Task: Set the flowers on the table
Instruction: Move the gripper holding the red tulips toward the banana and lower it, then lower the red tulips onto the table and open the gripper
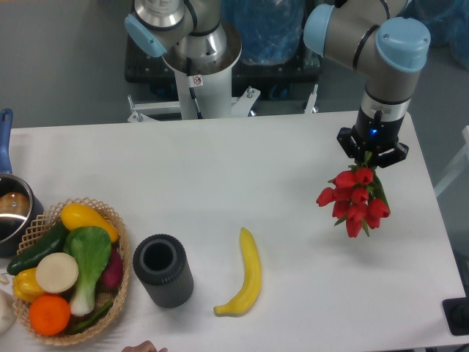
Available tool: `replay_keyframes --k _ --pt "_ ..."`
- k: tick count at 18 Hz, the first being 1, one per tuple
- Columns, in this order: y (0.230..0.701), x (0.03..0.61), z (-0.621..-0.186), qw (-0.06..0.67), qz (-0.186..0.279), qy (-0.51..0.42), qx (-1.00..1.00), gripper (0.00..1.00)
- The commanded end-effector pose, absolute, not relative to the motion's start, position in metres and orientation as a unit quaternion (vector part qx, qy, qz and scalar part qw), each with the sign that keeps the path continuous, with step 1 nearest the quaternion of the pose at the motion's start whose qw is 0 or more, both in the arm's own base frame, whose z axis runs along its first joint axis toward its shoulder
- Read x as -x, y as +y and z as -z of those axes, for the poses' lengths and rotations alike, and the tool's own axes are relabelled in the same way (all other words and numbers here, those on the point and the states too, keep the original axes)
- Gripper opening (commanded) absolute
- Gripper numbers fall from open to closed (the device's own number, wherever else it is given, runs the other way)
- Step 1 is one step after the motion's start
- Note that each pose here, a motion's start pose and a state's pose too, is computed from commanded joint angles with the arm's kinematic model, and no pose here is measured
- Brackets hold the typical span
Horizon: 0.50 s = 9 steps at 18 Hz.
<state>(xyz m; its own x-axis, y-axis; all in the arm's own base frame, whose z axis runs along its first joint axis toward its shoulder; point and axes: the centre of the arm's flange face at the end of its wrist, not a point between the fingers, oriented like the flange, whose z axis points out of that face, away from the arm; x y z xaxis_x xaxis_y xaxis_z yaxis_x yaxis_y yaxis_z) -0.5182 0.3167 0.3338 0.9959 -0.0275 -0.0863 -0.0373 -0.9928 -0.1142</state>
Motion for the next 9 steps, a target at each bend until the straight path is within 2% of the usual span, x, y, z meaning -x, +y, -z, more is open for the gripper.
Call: replay_keyframes --k 3,5,6,7,8,9 --pt "0.328 0.495 -0.305 0.050 -0.016 0.027 0.998 0.08" --pt "0.338 0.490 -0.298 0.049 -0.010 0.035 0.998 0.19" --pt "0.339 0.490 -0.297 0.049 -0.009 0.036 0.998 0.31" --pt "0.339 0.489 -0.296 0.050 -0.006 0.035 0.998 0.68" --pt "0.339 0.489 -0.295 0.050 -0.007 0.036 0.998 1.00" --pt "0.339 0.487 -0.295 0.050 -0.006 0.037 0.998 1.00"
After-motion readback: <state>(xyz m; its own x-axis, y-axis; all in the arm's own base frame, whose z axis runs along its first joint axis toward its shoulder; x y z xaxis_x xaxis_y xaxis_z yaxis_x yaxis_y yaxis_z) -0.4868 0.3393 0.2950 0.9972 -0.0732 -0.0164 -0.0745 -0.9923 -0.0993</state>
